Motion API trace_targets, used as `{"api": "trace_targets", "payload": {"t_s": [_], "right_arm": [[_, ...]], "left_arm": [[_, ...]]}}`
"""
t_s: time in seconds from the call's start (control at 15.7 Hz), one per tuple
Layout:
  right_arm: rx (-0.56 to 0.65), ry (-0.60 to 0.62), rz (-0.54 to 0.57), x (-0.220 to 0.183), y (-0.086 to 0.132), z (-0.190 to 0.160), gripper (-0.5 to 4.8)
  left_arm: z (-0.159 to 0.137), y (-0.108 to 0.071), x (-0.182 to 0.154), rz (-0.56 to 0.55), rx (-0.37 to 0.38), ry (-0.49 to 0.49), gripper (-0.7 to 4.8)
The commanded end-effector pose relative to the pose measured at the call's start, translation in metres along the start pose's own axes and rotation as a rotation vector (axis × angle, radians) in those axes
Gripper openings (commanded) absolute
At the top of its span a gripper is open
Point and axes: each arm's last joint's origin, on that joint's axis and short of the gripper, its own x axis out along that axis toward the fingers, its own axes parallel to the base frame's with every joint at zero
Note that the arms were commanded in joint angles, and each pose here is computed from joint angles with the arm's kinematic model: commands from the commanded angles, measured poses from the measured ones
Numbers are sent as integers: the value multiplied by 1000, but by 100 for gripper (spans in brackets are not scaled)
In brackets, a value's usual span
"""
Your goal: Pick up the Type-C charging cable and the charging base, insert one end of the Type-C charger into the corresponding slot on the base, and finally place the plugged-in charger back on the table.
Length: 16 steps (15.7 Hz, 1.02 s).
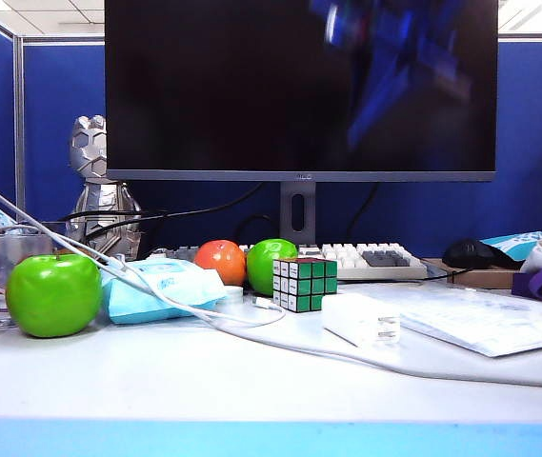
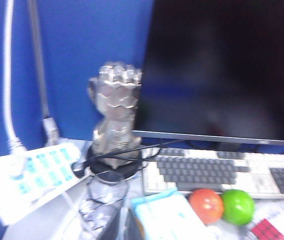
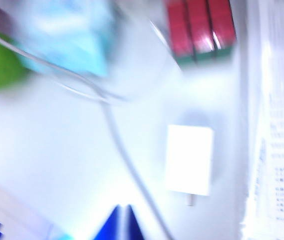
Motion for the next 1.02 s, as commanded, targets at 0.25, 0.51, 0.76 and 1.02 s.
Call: {"api": "trace_targets", "payload": {"t_s": [0.25,0.51,0.76,1.02], "right_arm": [[-12,284,-46,78,-24,-6,400],[-84,287,-119,104,-24,-5,442],[-101,306,-123,123,-24,-7,442],[-107,369,-153,147,-32,-13,441]], "left_arm": [[2,0,0,-9,1,-17,-6],[2,0,0,-9,1,-14,-6],[2,0,0,-9,1,-17,-6],[2,0,0,-8,1,-18,-6]]}}
